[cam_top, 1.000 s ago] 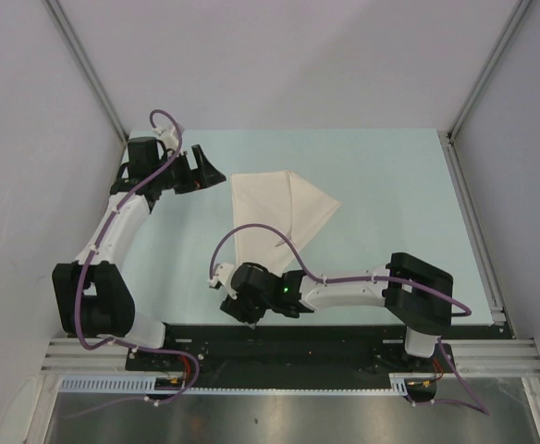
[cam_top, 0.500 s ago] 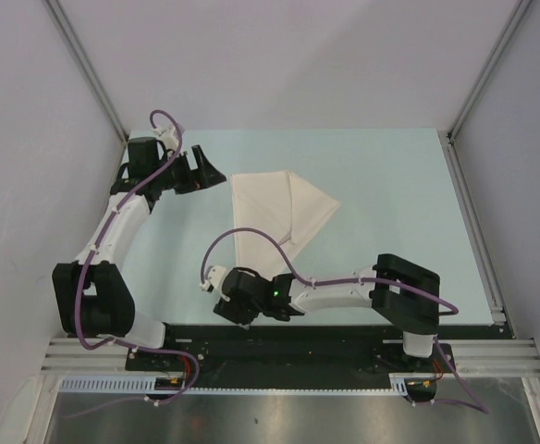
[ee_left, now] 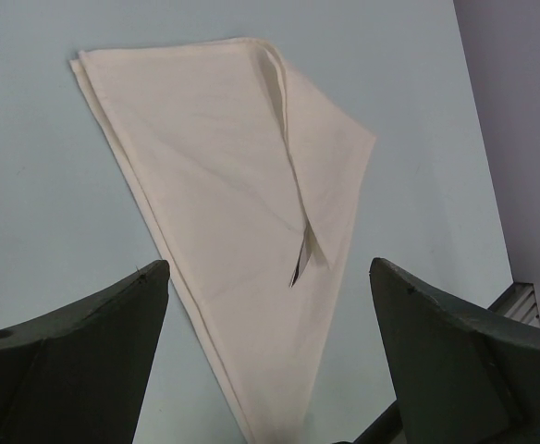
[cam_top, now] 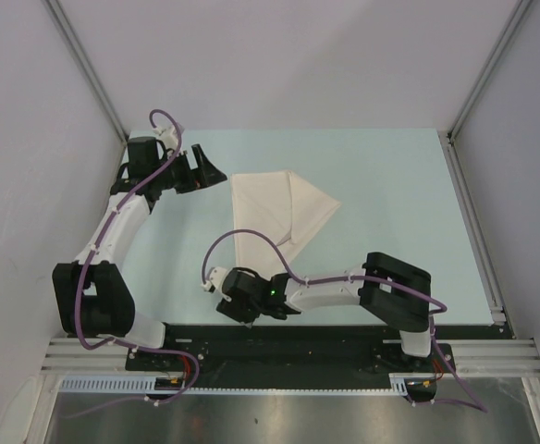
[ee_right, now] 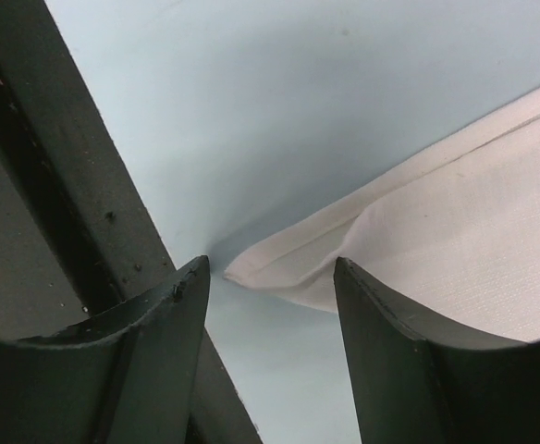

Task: Fold the napkin, place the utensils inside, and roll it up
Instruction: Fold the napkin

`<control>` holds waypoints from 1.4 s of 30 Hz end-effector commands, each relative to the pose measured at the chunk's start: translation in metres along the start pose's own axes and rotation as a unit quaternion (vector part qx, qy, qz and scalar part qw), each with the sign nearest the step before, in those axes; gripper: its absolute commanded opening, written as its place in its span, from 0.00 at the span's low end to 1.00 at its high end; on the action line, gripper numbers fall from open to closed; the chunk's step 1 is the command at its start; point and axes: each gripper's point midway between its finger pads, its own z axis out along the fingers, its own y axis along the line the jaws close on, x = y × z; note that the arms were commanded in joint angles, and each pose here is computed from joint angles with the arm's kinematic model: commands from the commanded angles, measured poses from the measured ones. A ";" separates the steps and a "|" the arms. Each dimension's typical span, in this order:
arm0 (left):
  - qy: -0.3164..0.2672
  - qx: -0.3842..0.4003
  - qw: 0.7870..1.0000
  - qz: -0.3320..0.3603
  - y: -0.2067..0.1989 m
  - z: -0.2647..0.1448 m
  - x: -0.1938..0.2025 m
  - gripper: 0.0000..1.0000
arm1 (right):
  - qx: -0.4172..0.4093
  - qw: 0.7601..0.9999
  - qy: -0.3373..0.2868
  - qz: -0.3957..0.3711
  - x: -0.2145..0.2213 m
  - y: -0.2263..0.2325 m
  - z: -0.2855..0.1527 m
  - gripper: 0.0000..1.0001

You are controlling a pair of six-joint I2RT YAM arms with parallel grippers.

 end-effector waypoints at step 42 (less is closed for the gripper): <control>0.012 0.021 0.999 -0.041 0.023 0.005 0.001 0.94 | 0.059 0.899 -0.192 0.388 0.001 -0.342 -0.125 0.00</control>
